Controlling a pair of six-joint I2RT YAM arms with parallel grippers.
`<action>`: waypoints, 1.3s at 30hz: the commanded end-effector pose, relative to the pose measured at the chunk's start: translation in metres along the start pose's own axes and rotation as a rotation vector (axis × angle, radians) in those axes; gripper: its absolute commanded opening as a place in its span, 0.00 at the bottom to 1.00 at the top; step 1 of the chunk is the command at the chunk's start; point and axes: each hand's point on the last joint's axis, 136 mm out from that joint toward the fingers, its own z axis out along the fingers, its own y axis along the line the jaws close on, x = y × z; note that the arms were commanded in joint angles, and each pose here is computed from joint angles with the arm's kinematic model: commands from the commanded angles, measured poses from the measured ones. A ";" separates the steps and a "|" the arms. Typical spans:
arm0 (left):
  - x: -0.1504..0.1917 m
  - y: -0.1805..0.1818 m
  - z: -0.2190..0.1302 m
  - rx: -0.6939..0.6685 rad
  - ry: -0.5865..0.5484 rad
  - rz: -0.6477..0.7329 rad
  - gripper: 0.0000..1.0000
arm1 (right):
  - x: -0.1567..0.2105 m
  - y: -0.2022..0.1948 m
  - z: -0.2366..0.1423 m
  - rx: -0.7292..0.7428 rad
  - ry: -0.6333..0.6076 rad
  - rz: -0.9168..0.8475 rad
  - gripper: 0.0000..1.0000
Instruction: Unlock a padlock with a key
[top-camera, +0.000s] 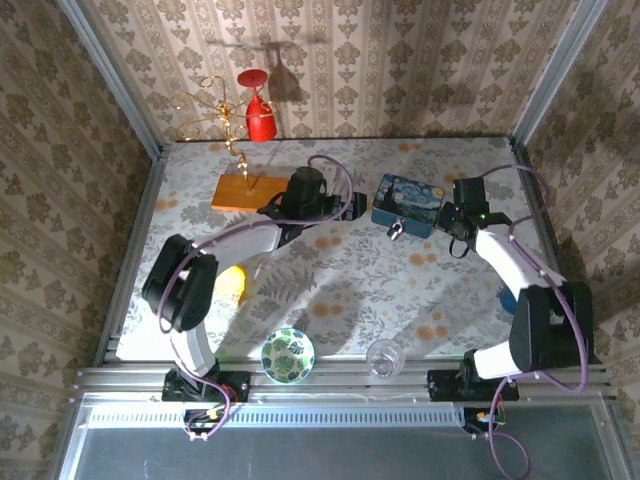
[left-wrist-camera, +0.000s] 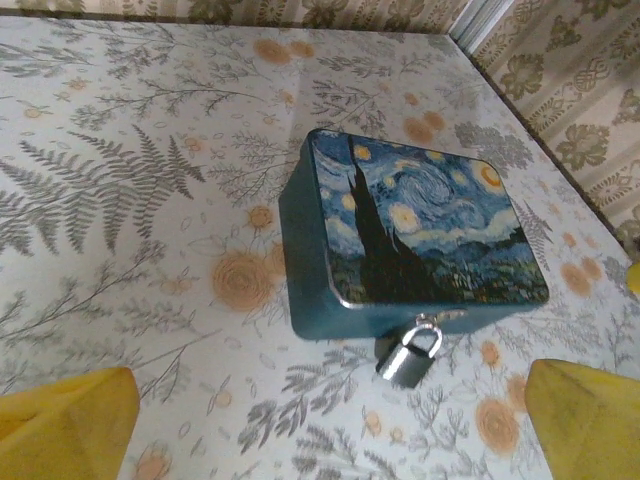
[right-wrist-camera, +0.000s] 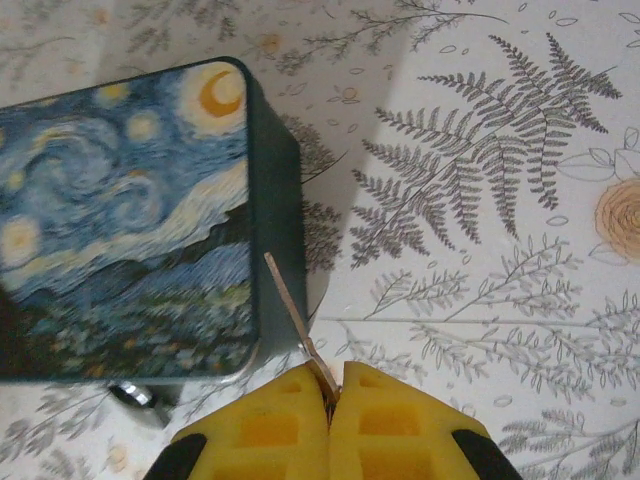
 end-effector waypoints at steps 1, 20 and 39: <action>-0.016 -0.014 0.017 0.055 -0.036 -0.035 1.00 | -0.014 -0.010 0.018 0.081 -0.008 -0.035 0.00; 0.015 -0.011 0.118 0.175 0.107 -0.132 1.00 | -0.024 0.040 0.092 -0.055 0.147 -0.185 0.00; 0.048 0.012 0.080 0.120 0.091 -0.194 0.60 | 0.029 0.164 0.083 -0.453 0.274 -0.414 0.00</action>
